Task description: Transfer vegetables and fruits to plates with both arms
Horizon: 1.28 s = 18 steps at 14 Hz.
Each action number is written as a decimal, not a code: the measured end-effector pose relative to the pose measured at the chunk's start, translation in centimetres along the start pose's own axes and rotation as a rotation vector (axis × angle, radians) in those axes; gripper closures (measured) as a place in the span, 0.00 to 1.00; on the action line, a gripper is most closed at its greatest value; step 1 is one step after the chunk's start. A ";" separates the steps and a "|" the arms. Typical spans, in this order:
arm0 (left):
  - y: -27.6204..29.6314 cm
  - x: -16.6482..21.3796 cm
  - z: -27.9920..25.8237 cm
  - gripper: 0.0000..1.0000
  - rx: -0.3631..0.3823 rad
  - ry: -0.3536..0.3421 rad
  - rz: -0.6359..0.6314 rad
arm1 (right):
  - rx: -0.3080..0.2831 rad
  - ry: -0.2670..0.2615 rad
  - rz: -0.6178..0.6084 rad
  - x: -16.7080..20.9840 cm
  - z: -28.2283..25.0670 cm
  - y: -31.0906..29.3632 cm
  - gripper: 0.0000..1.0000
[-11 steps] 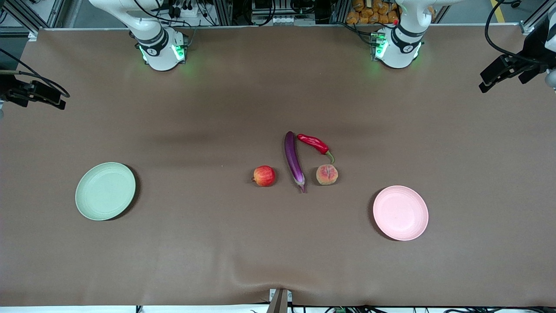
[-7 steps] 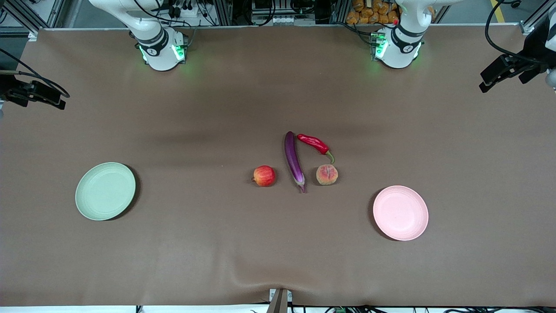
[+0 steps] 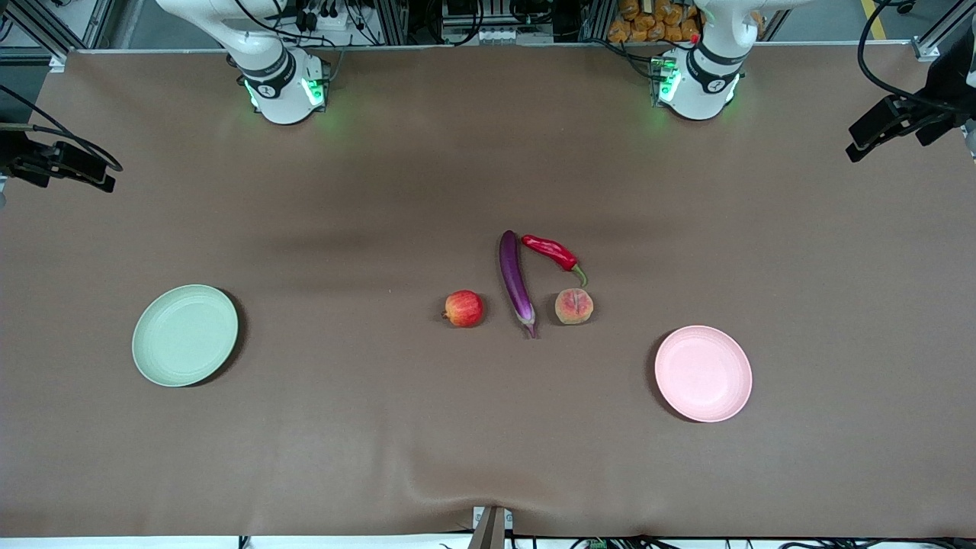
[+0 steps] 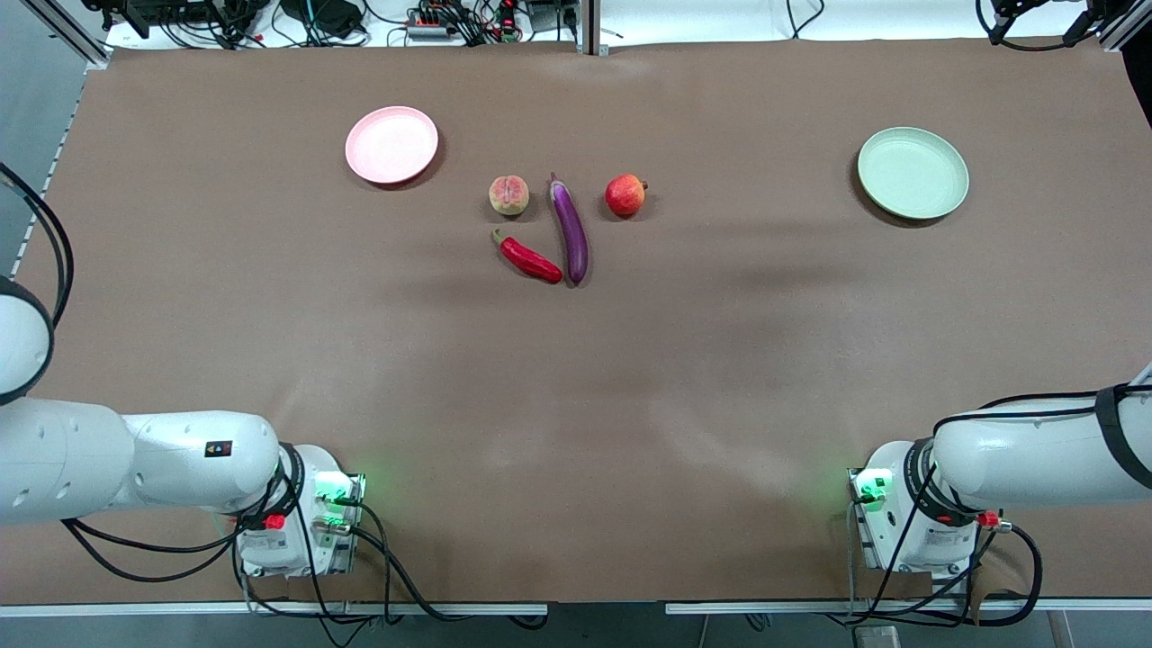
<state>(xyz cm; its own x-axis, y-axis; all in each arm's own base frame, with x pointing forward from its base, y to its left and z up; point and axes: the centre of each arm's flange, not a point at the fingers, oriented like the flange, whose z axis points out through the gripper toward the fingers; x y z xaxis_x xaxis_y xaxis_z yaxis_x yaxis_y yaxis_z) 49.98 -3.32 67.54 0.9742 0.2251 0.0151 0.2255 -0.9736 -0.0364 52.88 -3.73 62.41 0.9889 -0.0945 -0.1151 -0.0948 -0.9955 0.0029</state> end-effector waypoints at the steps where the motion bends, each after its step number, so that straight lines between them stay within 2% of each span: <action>1: 0.0 0.2 0.0 0.00 0.000 -0.004 -0.001 | 0.000 0.000 0.000 0.0 0.0 0.0 0.00; 6: 0.0 0.7 0.5 0.00 0.003 -0.019 -0.001 | 0.004 0.000 -0.004 0.0 0.0 -0.2 0.00; 9: 0.8 1.2 2.3 0.00 0.012 -0.060 0.019 | 0.006 0.000 -0.005 0.0 0.0 -0.3 0.00; 11: 2.9 2.1 5.3 0.00 0.019 -0.094 0.051 | 0.006 -0.001 -0.006 0.0 0.1 -0.4 0.00; 13: 6.4 3.3 9.4 0.00 0.011 -0.084 0.045 | 0.007 -0.003 -0.008 0.2 0.3 -0.5 0.00; 16: 13.5 2.9 16.9 0.00 -0.004 -0.085 -0.031 | 0.006 -0.005 -0.015 0.8 0.9 -0.9 0.00; 18: 18.8 1.7 21.6 0.00 -0.019 -0.107 -0.129 | 0.005 -0.009 -0.020 1.0 1.2 -1.2 0.00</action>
<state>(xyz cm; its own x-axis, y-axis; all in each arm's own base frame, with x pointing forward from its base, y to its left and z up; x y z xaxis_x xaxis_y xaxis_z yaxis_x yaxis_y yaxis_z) 55.98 -20.41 45.29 0.9327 0.3497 -0.0886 0.3492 -0.9368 -0.0222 53.84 -2.64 61.05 0.9894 -0.0748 -0.1242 -0.0759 -0.9971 -0.0041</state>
